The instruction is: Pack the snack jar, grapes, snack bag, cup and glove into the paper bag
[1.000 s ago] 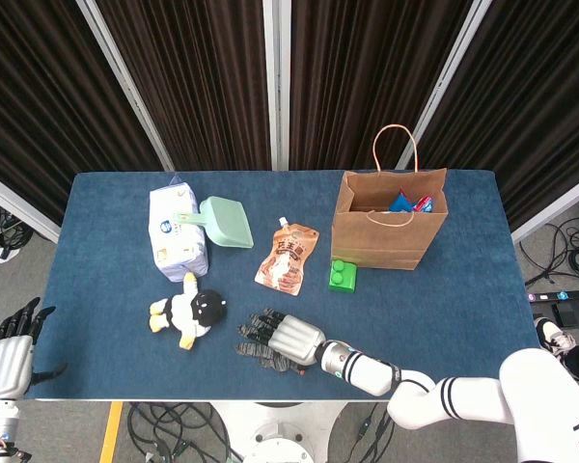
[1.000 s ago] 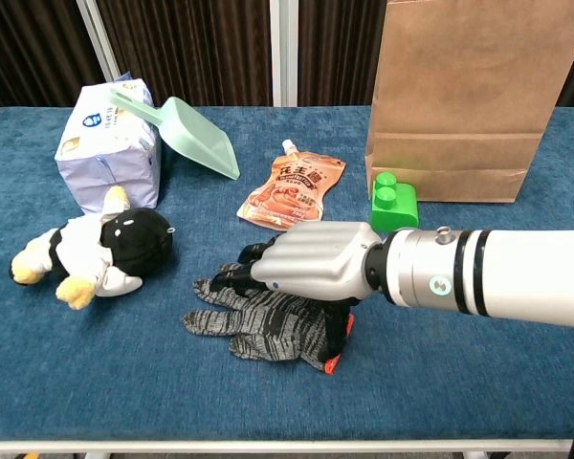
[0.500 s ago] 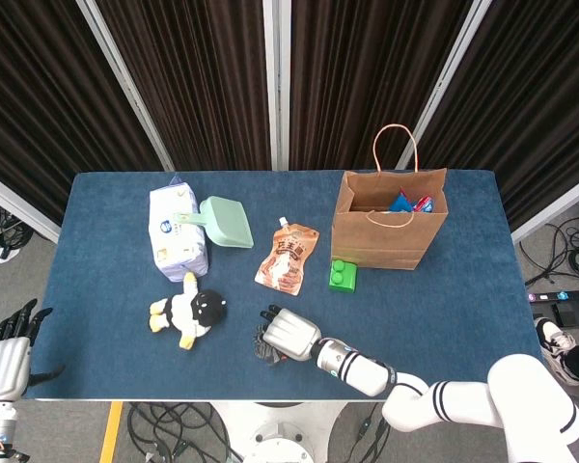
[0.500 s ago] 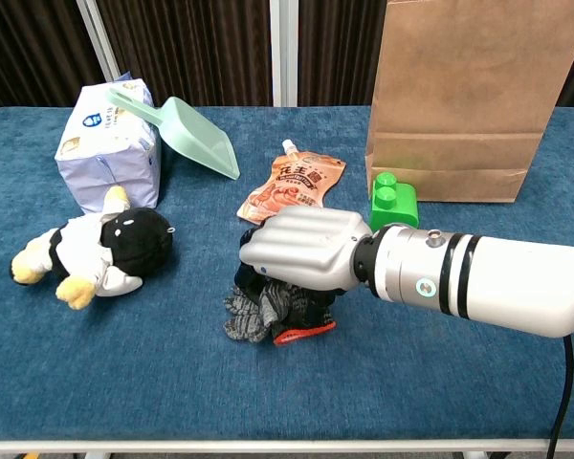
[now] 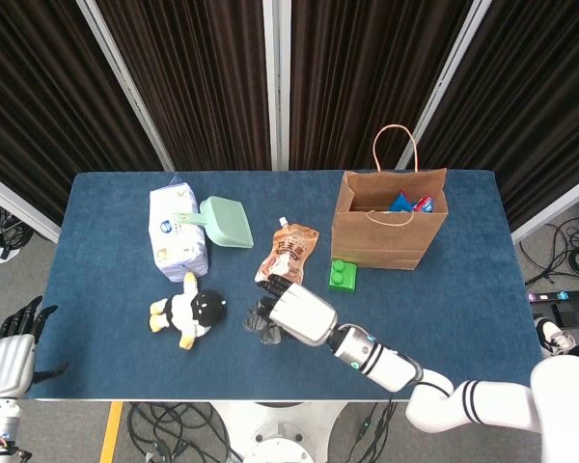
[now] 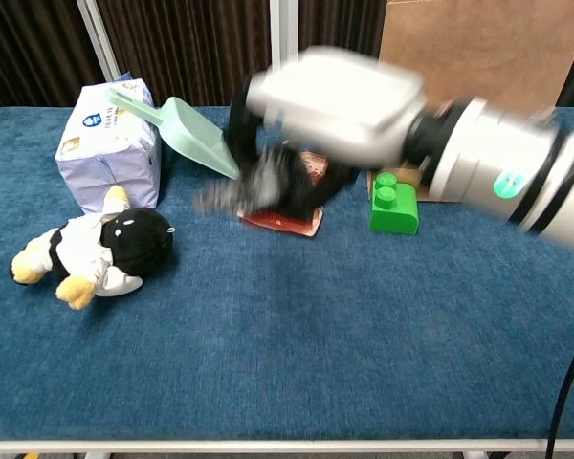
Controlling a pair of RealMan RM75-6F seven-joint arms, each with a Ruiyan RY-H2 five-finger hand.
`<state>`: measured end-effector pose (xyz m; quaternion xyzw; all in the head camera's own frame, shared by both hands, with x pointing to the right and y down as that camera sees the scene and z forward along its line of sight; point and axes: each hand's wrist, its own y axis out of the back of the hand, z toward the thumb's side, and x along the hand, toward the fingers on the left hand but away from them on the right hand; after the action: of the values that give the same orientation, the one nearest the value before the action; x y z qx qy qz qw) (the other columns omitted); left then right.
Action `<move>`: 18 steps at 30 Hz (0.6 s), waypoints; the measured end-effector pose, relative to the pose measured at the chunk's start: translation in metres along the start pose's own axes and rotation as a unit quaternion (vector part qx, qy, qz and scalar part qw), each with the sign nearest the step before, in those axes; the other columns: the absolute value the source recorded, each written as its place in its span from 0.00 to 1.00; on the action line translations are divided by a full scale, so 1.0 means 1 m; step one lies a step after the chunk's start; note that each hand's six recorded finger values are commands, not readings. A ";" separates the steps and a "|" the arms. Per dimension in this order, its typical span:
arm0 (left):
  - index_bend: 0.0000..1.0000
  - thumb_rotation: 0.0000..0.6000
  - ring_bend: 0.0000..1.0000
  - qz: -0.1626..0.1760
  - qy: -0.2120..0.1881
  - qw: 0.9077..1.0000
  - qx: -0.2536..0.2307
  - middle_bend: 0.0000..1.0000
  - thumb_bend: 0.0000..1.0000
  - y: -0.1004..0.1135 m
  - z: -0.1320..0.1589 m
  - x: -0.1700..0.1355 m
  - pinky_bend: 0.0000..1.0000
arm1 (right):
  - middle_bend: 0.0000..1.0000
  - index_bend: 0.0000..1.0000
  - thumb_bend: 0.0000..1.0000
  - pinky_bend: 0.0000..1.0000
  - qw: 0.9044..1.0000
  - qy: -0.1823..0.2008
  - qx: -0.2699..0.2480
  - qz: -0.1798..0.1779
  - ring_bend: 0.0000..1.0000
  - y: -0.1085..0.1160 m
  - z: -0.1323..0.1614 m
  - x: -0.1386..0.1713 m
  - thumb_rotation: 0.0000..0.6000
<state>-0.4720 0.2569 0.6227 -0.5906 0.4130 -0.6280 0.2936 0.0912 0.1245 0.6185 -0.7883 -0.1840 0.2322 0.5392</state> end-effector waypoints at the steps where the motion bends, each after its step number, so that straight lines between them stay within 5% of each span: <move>1: 0.22 1.00 0.11 0.000 -0.001 1.000 0.000 0.14 0.12 0.000 0.001 0.000 0.13 | 0.53 0.63 0.30 0.24 1.000 -0.006 0.004 -0.021 0.20 0.014 -0.006 0.002 1.00; 10: 0.22 1.00 0.11 0.000 -0.004 1.000 -0.001 0.14 0.12 0.001 0.002 0.001 0.13 | 0.52 0.63 0.29 0.25 0.976 -0.096 0.045 -0.190 0.20 0.136 -0.063 0.027 1.00; 18: 0.22 1.00 0.11 0.002 -0.009 1.000 -0.003 0.14 0.12 0.002 0.004 0.002 0.13 | 0.52 0.58 0.28 0.25 0.954 -0.210 0.041 -0.209 0.20 0.165 -0.119 0.044 1.00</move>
<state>-0.4685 0.2534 0.6220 -0.5964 0.4133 -0.6206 0.2972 0.2011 -0.0009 0.4943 -0.6430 -0.4445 0.2816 0.5565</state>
